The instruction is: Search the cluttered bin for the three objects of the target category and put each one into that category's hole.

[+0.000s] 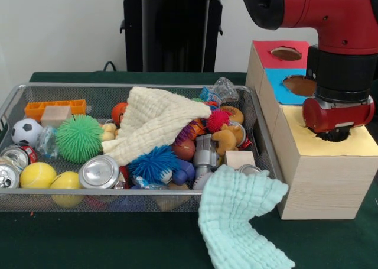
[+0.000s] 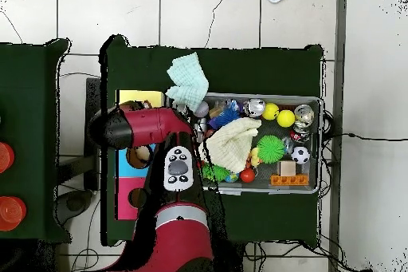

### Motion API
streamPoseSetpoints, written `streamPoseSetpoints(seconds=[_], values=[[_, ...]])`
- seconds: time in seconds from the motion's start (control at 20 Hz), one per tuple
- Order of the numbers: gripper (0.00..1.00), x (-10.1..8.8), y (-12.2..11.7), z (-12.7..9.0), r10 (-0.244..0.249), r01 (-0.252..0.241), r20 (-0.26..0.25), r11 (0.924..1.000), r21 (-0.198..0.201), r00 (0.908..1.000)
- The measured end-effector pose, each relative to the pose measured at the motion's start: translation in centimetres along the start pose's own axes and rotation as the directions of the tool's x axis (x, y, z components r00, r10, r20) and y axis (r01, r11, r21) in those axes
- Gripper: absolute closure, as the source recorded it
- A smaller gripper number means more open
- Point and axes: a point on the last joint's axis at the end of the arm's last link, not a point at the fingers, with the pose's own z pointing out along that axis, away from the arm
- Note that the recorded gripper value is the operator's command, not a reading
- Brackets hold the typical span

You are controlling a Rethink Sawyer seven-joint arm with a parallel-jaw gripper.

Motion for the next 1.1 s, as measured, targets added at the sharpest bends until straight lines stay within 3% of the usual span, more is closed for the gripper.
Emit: streamPoseSetpoints(seconds=[0.6,1.1], values=[[1.0,0.1,-0.1,-0.1,0.0,0.0,-0.001,1.0,0.0,1.0],[1.0,1.8,0.0,-1.8,0.013,-0.014,-0.039,0.9997,-0.021,0.9992]])
